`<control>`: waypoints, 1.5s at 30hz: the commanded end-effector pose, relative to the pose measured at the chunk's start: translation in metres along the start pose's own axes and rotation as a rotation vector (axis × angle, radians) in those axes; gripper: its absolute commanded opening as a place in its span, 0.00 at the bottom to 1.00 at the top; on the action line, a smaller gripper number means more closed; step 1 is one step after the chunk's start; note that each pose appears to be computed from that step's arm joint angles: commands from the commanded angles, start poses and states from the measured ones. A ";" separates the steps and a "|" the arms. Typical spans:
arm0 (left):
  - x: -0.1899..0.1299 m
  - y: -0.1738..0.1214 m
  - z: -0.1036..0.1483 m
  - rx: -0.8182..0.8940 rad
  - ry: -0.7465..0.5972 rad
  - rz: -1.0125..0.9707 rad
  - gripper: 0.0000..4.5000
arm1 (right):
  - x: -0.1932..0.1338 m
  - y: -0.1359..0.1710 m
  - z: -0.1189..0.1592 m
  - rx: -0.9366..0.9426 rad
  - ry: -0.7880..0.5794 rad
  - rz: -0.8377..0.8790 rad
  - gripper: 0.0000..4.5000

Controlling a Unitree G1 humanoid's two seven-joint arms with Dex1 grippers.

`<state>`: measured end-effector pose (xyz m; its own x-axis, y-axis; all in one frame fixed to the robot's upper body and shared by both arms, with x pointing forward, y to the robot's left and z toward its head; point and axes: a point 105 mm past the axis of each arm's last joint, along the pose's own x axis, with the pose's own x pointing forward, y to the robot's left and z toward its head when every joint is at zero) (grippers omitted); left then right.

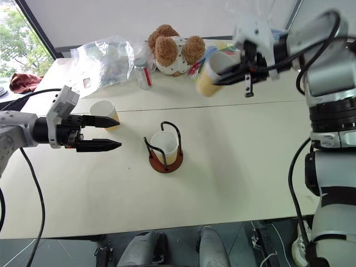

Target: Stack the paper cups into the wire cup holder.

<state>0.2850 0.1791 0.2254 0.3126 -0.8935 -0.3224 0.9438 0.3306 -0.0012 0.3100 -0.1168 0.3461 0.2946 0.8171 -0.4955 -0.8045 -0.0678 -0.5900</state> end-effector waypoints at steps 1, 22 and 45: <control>-0.007 -0.001 0.005 0.035 0.007 0.011 1.00 | 0.020 0.027 0.025 -0.038 -0.088 0.124 0.02; -0.003 -0.010 0.006 0.029 -0.019 0.024 1.00 | 0.075 0.054 0.006 -0.056 -0.095 0.303 0.02; 0.002 -0.006 0.009 0.032 -0.057 0.045 1.00 | 0.084 0.049 -0.007 -0.097 -0.031 0.291 0.84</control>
<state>0.2813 0.1737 0.2199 0.3484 -0.8892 -0.2967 0.9297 0.3682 -0.0119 0.3002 -0.0562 0.2478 -0.0053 0.7451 -0.6669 -0.8339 -0.3714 -0.4083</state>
